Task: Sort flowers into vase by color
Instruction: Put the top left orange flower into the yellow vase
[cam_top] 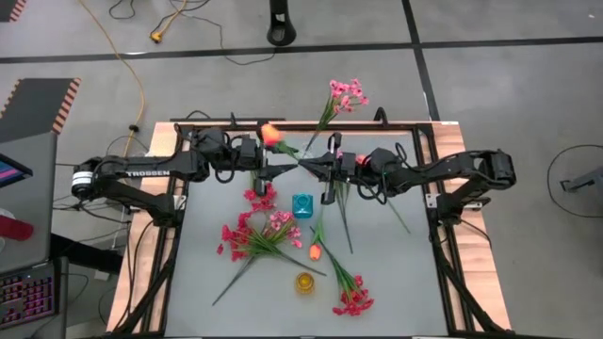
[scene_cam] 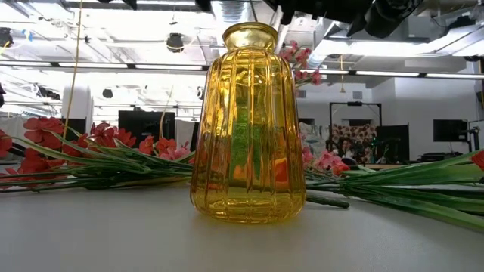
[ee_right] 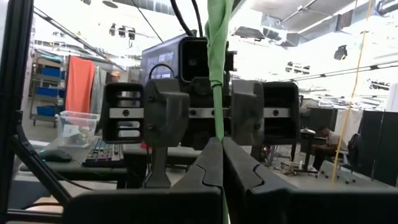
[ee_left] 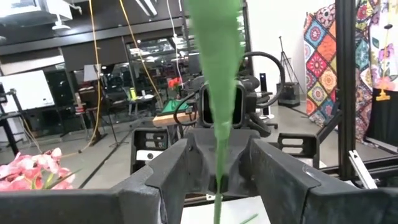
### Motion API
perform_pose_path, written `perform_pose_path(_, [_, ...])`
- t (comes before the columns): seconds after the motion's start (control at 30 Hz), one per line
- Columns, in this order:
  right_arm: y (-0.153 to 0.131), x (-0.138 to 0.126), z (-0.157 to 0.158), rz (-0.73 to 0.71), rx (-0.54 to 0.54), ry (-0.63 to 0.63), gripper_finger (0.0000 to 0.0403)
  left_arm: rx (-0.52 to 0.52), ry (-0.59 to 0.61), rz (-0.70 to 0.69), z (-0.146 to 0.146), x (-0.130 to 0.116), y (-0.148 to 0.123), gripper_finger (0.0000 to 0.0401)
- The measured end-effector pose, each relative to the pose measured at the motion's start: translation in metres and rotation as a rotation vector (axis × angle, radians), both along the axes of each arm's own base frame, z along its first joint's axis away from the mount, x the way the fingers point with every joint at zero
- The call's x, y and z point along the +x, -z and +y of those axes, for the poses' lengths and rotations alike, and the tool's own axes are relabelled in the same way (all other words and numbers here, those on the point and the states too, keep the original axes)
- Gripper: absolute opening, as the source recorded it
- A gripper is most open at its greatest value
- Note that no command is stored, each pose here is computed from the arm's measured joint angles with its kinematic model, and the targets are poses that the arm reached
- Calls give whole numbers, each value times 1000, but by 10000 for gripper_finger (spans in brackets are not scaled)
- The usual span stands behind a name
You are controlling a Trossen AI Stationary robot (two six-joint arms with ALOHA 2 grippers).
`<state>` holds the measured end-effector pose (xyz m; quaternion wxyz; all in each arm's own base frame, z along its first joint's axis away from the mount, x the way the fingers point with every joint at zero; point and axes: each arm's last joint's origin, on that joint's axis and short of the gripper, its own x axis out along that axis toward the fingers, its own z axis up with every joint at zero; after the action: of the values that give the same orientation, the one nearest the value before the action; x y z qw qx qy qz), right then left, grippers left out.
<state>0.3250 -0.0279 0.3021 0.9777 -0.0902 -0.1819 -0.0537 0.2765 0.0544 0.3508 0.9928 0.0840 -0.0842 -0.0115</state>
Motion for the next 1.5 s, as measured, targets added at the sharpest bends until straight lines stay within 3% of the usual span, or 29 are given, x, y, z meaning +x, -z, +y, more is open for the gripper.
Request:
perform_pose_path(0.17, [0,0,0,1,0,1,23,31,3,-2,-4,1,0,126])
perform_pose_path(0.5, [1,0,0,11,1,0,36,29,-4,-1,-4,1,0,7])
perform_pose_path(0.93, [2,1,1,31,-22,-13,58,-24,25,8,-5,1,1,2])
perform_pose_path(1.3, [-10,-22,3,243,-2,-18,160,-175,111,125,-25,4,10,2])
perform_pose_path(1.5, [-17,-47,3,390,17,7,204,-282,303,209,-52,5,15,2])
